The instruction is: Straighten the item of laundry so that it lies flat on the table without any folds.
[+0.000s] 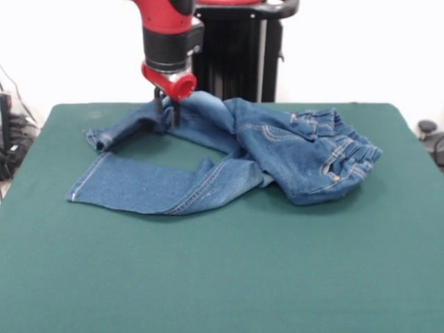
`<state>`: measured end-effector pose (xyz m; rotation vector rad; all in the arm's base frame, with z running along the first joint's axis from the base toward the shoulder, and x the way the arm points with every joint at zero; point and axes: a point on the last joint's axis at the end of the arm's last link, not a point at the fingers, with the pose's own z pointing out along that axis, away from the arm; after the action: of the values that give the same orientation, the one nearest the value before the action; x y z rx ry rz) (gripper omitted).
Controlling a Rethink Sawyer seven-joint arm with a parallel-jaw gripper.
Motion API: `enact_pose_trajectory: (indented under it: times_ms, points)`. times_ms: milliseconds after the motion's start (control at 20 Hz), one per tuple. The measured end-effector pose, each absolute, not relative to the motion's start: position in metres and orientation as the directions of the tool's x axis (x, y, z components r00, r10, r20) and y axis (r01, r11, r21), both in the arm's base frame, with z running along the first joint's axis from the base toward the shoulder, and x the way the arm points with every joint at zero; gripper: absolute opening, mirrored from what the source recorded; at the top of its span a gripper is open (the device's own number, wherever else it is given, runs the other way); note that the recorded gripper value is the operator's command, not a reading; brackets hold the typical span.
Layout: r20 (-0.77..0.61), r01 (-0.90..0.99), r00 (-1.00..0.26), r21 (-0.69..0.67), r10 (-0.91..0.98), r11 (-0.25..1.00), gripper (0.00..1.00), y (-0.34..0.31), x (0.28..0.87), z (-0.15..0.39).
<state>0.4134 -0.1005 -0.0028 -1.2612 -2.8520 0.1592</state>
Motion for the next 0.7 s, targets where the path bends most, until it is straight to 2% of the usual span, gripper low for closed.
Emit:
enact_pose_trajectory:
  times_ms: [700]
  points:
    - [-0.059,0.715,-0.699,-0.043,0.712,0.698,1.0,-0.089,0.452,-0.005]
